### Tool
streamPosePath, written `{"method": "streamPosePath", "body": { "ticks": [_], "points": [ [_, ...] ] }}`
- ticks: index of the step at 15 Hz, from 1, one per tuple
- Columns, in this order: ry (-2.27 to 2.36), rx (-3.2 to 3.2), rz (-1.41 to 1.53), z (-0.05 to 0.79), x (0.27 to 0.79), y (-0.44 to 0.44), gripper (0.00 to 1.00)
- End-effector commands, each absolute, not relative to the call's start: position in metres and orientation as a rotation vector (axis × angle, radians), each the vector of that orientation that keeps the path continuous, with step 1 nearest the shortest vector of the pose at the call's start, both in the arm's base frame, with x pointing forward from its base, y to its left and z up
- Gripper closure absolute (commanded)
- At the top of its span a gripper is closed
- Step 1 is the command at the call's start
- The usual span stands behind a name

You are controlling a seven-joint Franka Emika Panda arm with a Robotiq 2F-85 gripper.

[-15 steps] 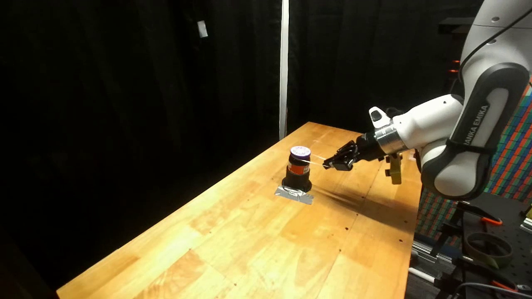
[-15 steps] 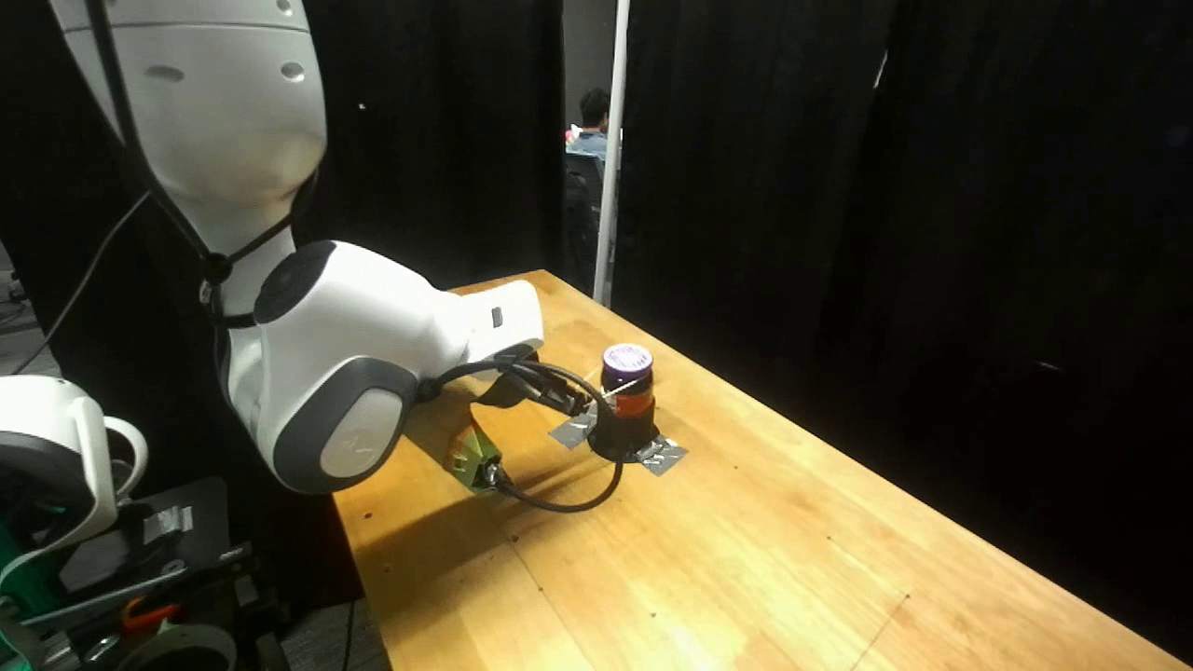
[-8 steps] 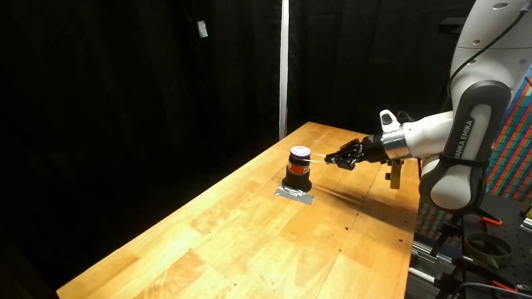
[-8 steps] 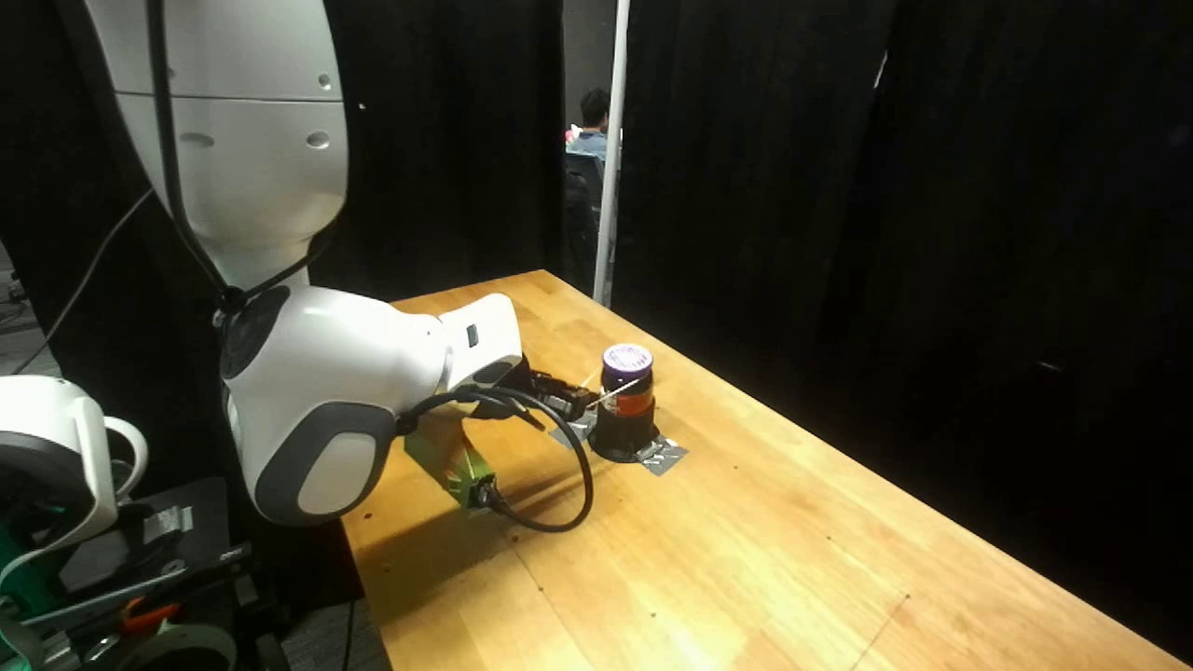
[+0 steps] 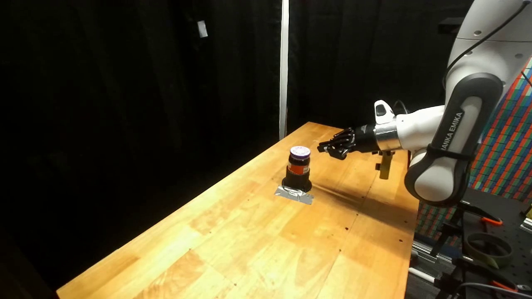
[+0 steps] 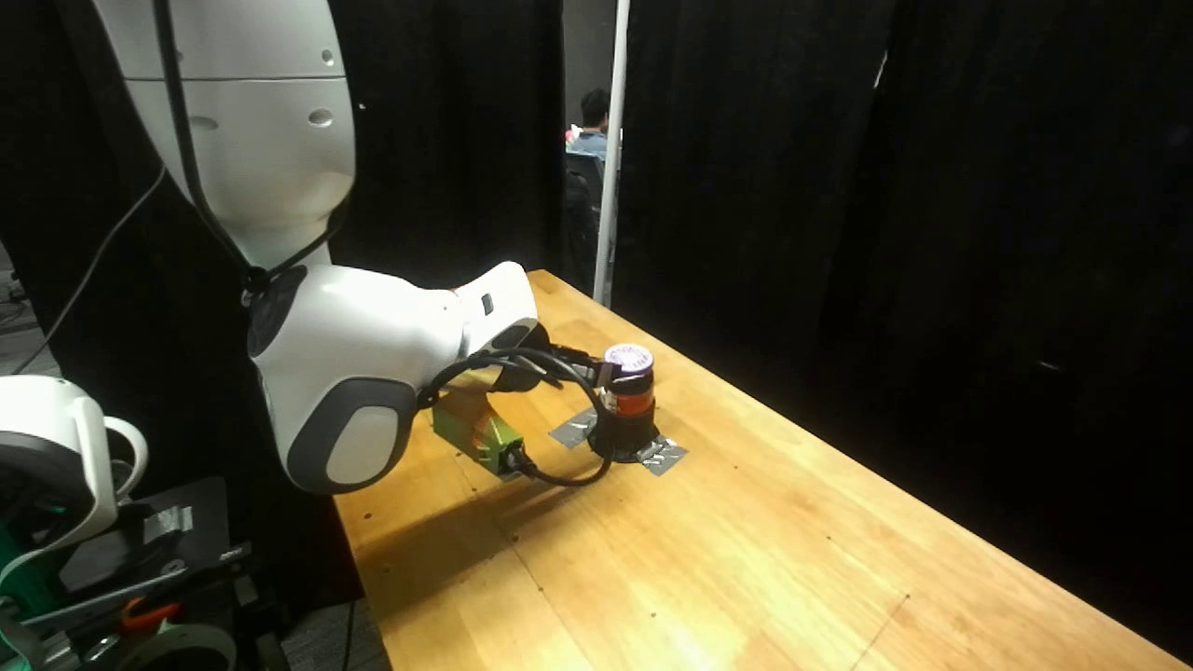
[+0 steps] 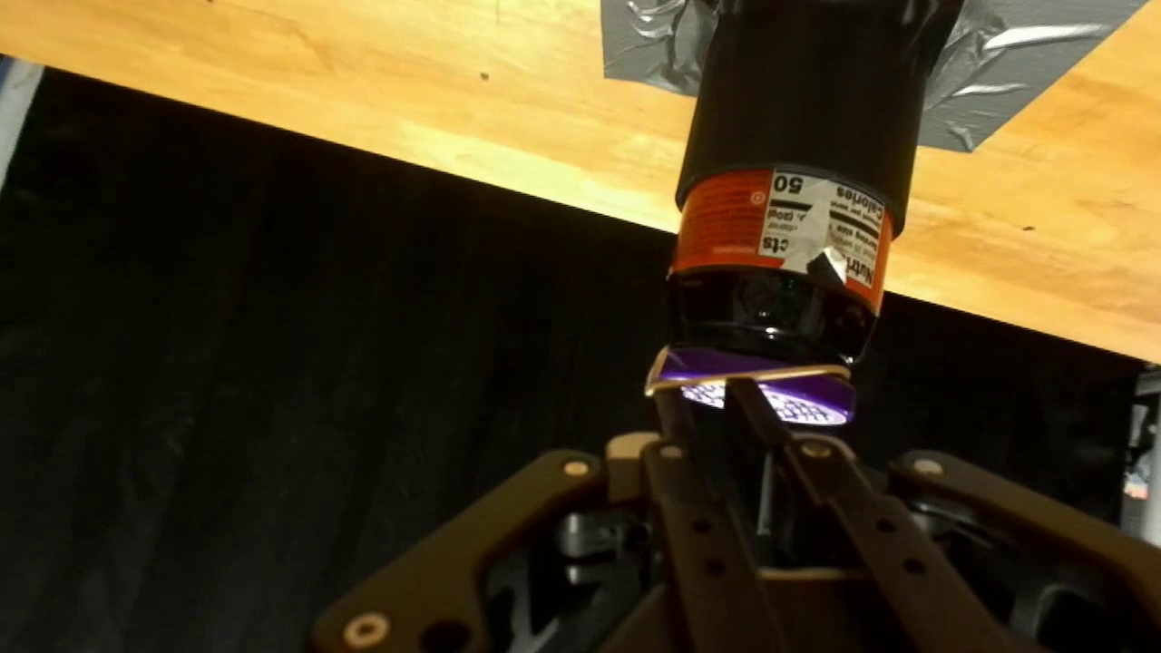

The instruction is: Put the rubber band on the jar.

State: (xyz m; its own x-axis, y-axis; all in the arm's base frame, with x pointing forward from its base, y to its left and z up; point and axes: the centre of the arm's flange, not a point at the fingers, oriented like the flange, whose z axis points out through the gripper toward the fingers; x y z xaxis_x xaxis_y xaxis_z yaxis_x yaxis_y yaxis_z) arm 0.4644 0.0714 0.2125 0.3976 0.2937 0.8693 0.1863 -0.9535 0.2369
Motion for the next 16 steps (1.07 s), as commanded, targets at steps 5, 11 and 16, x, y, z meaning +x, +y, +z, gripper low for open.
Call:
{"method": "streamPosePath", "body": {
  "ticks": [5,11,16],
  "points": [
    [0.443,2.43,1.619,0.248,0.459,0.07,0.84],
    [0.393,2.545,1.196,0.331,0.48,0.051,0.83],
    [0.316,2.62,0.834,0.365,0.482,0.018,0.53]
  ]
}}
